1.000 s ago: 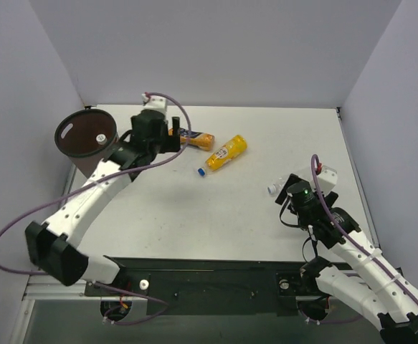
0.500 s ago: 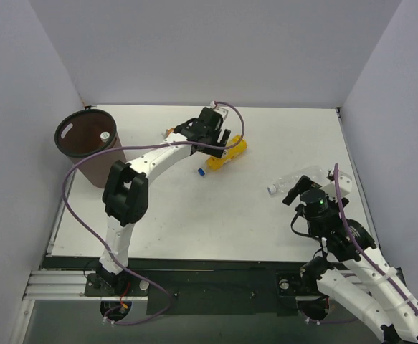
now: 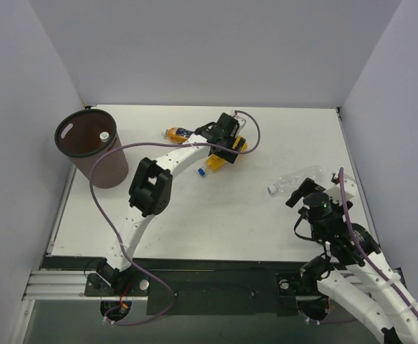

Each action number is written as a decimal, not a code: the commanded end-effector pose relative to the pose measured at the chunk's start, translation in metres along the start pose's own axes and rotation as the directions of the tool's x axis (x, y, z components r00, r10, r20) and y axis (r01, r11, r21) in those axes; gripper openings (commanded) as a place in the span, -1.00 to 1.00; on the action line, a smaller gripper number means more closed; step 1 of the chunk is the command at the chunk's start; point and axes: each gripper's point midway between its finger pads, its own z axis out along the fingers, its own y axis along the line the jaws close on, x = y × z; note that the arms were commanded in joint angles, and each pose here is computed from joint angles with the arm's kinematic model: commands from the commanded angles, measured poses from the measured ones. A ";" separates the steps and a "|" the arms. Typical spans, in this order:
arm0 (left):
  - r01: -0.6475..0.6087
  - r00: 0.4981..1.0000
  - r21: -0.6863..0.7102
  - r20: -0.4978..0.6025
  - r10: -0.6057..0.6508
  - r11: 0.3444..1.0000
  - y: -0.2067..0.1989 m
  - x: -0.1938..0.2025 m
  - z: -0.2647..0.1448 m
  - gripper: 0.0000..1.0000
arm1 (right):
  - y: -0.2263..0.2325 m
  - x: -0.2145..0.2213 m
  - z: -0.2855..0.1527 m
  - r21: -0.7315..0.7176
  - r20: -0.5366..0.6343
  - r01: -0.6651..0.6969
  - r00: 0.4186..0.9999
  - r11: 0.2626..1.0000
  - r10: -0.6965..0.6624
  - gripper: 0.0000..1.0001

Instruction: Put the plastic bottles in the bin

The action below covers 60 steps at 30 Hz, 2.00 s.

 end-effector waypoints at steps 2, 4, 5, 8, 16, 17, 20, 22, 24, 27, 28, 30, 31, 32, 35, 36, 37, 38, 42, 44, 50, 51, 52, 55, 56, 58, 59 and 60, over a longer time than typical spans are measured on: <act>-0.001 1.000 -0.019 0.024 0.002 1.000 0.002 -0.015 0.009 0.79 | -0.009 -0.001 -0.003 0.020 0.023 0.002 1.000 1.000 -0.003 0.89; -0.002 0.999 -0.073 0.032 0.004 0.997 0.008 -0.015 0.012 0.72 | -0.011 -0.004 -0.004 0.016 0.036 -0.001 0.999 1.000 0.001 0.89; -0.009 0.999 -0.082 0.032 0.011 0.997 0.009 -0.015 0.012 0.61 | -0.012 -0.004 -0.005 0.019 0.037 0.001 0.999 1.000 -0.001 0.89; -0.021 0.999 -0.076 0.045 0.025 0.997 0.004 -0.020 0.005 0.37 | -0.014 -0.005 -0.005 0.022 0.039 0.003 0.999 1.000 -0.004 0.89; -0.011 0.990 -0.095 0.140 0.024 0.995 0.009 -0.061 -0.067 -0.14 | -0.012 -0.005 -0.003 0.035 0.034 0.022 0.999 0.999 -0.023 0.89; -0.004 0.987 -0.101 0.157 0.019 0.995 0.012 -0.067 -0.078 -0.14 | -0.011 -0.004 -0.002 0.033 0.032 0.023 0.999 0.999 -0.024 0.89; 0.021 0.963 -0.121 0.270 0.012 0.992 0.027 -0.099 -0.142 -0.15 | -0.011 -0.002 0.000 0.033 0.034 0.013 0.999 0.999 -0.014 0.89; 0.035 0.944 -0.147 0.328 0.015 0.989 0.040 -0.113 -0.178 -0.15 | -0.011 0.002 0.002 0.036 0.029 0.008 1.000 0.999 -0.009 0.89; 0.047 0.924 -0.182 0.381 0.026 0.982 0.056 -0.126 -0.212 -0.15 | -0.009 0.005 0.004 0.029 0.021 0.006 1.000 1.000 -0.007 0.89; 0.108 0.885 -0.231 0.466 0.013 0.967 0.086 -0.142 -0.268 -0.16 | -0.007 0.008 0.006 0.022 0.012 0.008 1.000 1.000 -0.009 0.89; 0.130 0.880 -0.254 0.474 0.006 0.958 0.096 -0.142 -0.278 -0.16 | -0.006 0.008 0.006 0.024 0.010 0.013 1.000 1.000 -0.014 0.89; 0.193 0.866 -0.302 0.500 -0.017 0.934 0.125 -0.139 -0.310 -0.16 | -0.007 0.005 0.005 0.025 0.017 0.019 1.000 1.000 -0.019 0.89; 0.250 0.851 -0.326 0.523 -0.046 0.912 0.146 -0.137 -0.327 -0.16 | -0.008 0.004 0.005 0.032 0.020 0.022 1.000 0.999 -0.023 0.89; 0.269 0.850 -0.335 0.523 -0.059 0.903 0.155 -0.131 -0.332 -0.16 | -0.011 0.003 0.004 0.039 0.027 0.026 0.999 0.999 -0.027 0.89; 0.438 0.763 -0.327 0.627 -0.154 0.837 0.212 -0.115 -0.375 -0.15 | -0.014 0.003 0.004 0.047 0.036 0.031 0.999 0.998 -0.033 0.89; 0.474 0.747 -0.341 0.644 -0.166 0.812 0.232 -0.105 -0.365 -0.14 | -0.014 0.003 0.005 0.047 0.035 0.035 0.999 0.998 -0.037 0.89; 0.501 0.688 -0.305 0.708 -0.159 0.810 0.237 -0.104 -0.399 -0.13 | -0.014 0.003 0.005 0.047 0.033 0.040 0.999 0.998 -0.041 0.89; 0.533 0.661 -0.313 0.734 -0.155 0.786 0.254 -0.093 -0.388 -0.11 | -0.014 0.004 0.005 0.048 0.029 0.046 0.998 0.998 -0.047 0.89; 0.558 0.496 -0.258 0.866 -0.068 0.788 0.278 -0.067 -0.439 -0.08 | -0.011 0.002 0.006 0.054 0.025 0.052 0.998 0.997 -0.054 0.89; 0.610 0.465 -0.264 0.883 -0.068 0.747 0.297 -0.049 -0.454 -0.06 | -0.011 -0.001 0.005 0.059 0.029 0.050 0.998 0.997 -0.052 0.89; 0.658 0.459 -0.313 0.888 -0.036 0.684 0.335 -0.019 -0.468 -0.04 | -0.004 -0.001 0.008 0.054 0.014 0.061 0.998 0.997 -0.062 0.89; 0.654 0.446 -0.318 0.895 -0.011 0.686 0.340 -0.020 -0.469 -0.02 | -0.003 0.001 0.008 0.051 0.006 0.064 0.998 0.997 -0.065 0.89; 0.654 0.455 -0.332 0.891 -0.003 0.680 0.347 -0.017 -0.465 0.01 | -0.002 0.001 0.009 0.051 0.003 0.063 0.998 0.997 -0.064 0.89; 0.638 0.492 -0.365 0.871 0.006 0.679 0.361 -0.009 -0.445 0.08 | -0.001 0.004 0.008 0.040 -0.004 0.057 0.998 0.998 -0.057 0.89; 0.642 0.501 -0.375 0.866 0.004 0.668 0.368 -0.004 -0.439 0.14 | -0.001 0.005 0.008 0.039 -0.007 0.056 0.998 0.998 -0.056 0.89; 0.648 0.488 -0.371 0.873 0.012 0.666 0.375 0.002 -0.431 0.24 | -0.001 0.006 0.007 0.030 -0.012 0.059 0.998 0.998 -0.059 0.89; 0.647 0.472 -0.370 0.881 0.031 0.667 0.377 0.005 -0.425 0.29 | -0.002 0.006 0.007 0.029 -0.008 0.055 0.998 0.998 -0.055 0.89; 0.634 0.479 -0.379 0.877 0.042 0.674 0.377 0.007 -0.419 0.33 | -0.003 0.007 0.006 0.030 -0.010 0.057 0.998 0.998 -0.057 0.89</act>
